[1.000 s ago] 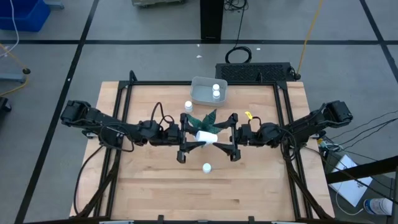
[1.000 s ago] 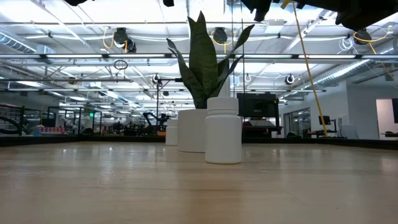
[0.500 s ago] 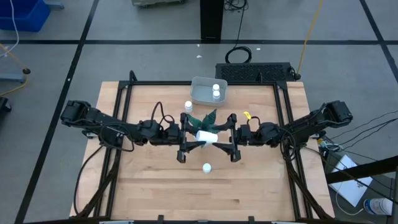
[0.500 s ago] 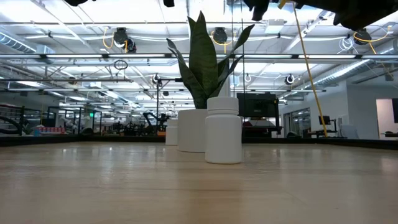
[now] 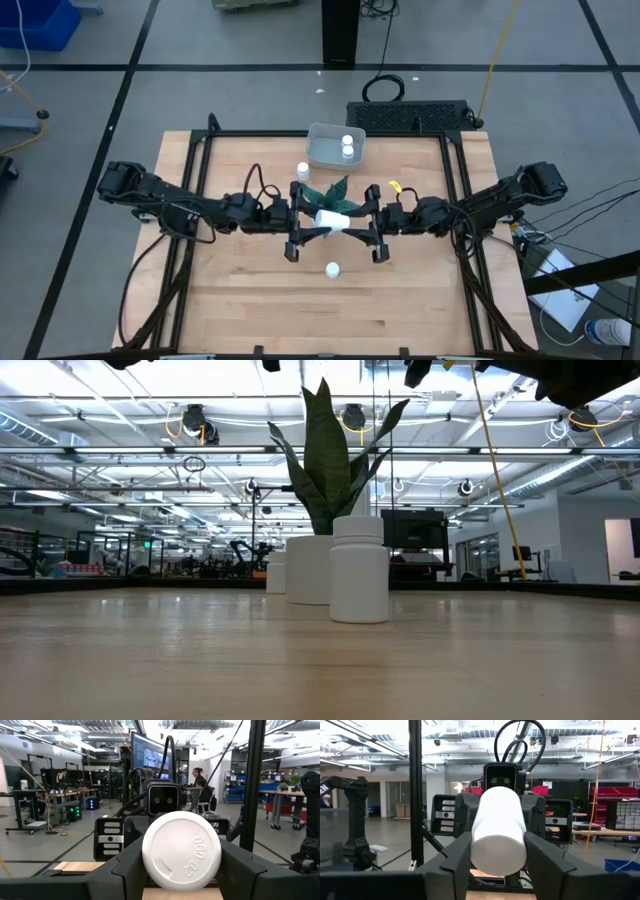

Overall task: Pick and place pill bottles into a basket
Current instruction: Put the white medicine bottle into the gray bin

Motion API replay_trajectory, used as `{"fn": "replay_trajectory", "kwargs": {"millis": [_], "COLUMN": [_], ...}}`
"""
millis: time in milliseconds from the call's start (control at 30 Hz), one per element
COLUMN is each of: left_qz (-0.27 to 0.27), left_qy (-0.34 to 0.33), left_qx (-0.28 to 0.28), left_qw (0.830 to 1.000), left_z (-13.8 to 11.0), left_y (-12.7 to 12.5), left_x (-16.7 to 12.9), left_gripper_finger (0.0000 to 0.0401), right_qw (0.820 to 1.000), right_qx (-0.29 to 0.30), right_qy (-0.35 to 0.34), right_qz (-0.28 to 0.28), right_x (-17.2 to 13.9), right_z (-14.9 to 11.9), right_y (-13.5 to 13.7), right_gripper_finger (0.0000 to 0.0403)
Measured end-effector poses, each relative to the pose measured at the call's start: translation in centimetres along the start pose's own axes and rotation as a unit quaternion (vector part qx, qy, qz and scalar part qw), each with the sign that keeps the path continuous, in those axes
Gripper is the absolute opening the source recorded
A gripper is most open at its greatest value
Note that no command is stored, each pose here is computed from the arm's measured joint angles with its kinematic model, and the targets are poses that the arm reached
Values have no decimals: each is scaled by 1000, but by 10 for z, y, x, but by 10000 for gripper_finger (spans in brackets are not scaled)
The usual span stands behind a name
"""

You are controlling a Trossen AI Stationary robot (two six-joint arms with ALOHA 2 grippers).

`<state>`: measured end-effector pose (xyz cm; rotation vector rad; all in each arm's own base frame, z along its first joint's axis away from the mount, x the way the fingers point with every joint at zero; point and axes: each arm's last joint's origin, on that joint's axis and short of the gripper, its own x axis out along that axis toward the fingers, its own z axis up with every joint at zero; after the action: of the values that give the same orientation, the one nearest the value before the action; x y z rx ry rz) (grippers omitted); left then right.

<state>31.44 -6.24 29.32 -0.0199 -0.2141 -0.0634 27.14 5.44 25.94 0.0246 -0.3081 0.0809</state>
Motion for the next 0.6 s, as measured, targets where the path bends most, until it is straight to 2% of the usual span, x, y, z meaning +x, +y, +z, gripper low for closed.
{"fn": "replay_trajectory", "kwargs": {"millis": [200,300,600], "left_qz": [17,44,58], "left_qy": [8,8,8], "left_qx": [1,3,40], "left_qw": [1000,999,997], "left_z": [-2,0,12], "left_y": [0,1,2], "left_x": [0,-1,-7], "left_gripper_finger": [209,227,284], "right_qw": [1000,1000,999], "right_qx": [5,6,3], "right_qy": [8,12,32], "right_qz": [-2,-18,-34], "right_x": [0,0,0], "right_z": [-1,-2,-6], "right_y": [0,-1,-2], "right_gripper_finger": [146,148,150]}}
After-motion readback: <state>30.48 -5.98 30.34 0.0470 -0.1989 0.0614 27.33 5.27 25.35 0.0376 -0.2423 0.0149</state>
